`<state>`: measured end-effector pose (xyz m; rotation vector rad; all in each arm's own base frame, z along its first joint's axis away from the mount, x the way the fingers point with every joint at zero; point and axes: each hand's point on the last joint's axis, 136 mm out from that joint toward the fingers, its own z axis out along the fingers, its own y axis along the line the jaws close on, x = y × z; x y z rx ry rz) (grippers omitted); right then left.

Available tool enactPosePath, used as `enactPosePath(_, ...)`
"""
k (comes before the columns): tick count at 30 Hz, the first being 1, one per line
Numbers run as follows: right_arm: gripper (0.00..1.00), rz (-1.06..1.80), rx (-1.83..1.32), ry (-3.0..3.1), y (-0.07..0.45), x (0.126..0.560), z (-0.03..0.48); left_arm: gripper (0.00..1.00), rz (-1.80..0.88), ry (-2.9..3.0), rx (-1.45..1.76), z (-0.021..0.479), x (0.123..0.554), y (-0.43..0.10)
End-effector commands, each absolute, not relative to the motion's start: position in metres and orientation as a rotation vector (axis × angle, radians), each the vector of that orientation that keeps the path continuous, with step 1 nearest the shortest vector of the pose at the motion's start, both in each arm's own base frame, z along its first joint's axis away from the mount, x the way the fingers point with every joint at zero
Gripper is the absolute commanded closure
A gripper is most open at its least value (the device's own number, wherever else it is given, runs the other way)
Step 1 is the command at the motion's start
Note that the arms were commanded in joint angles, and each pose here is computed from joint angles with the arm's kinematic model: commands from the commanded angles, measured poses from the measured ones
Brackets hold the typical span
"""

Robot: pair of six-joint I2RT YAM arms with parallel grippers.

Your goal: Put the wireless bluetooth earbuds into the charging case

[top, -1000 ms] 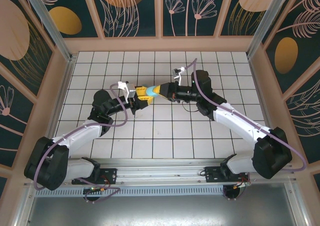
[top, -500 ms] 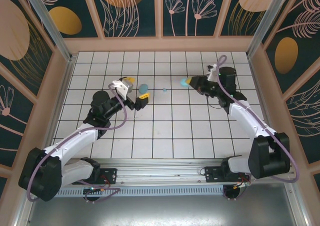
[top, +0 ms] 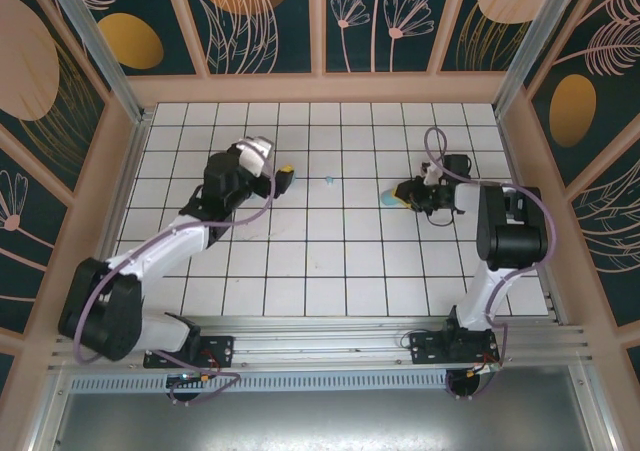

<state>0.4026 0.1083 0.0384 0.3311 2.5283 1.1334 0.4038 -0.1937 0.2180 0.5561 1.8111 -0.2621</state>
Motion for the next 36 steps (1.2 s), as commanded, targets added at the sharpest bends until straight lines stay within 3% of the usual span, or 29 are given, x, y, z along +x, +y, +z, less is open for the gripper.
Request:
enactPosePath(1,0.77,1.037,0.325,2.632,0.101,0.390,0.011,0.02,-0.304,1.886,0.643,0.209,0.416,-0.197)
enactPosePath(9,0.46,0.775,0.322,2.712,0.084,0.383,0.021,0.03,-0.322,2.083,0.649,0.164,0.448,-0.195)
enactPosePath(14,0.36,0.644,0.357,2.744,0.079,0.377,0.037,0.08,-0.315,2.189,0.625,0.136,0.463,-0.193)
enactPosePath(25,0.33,0.536,0.220,2.552,0.103,0.366,0.118,0.10,-0.299,2.362,0.726,0.084,0.479,-0.197)
enactPosePath(36,0.33,0.585,0.236,2.408,0.106,0.363,0.155,0.15,-0.314,2.500,0.684,0.043,0.477,-0.195)
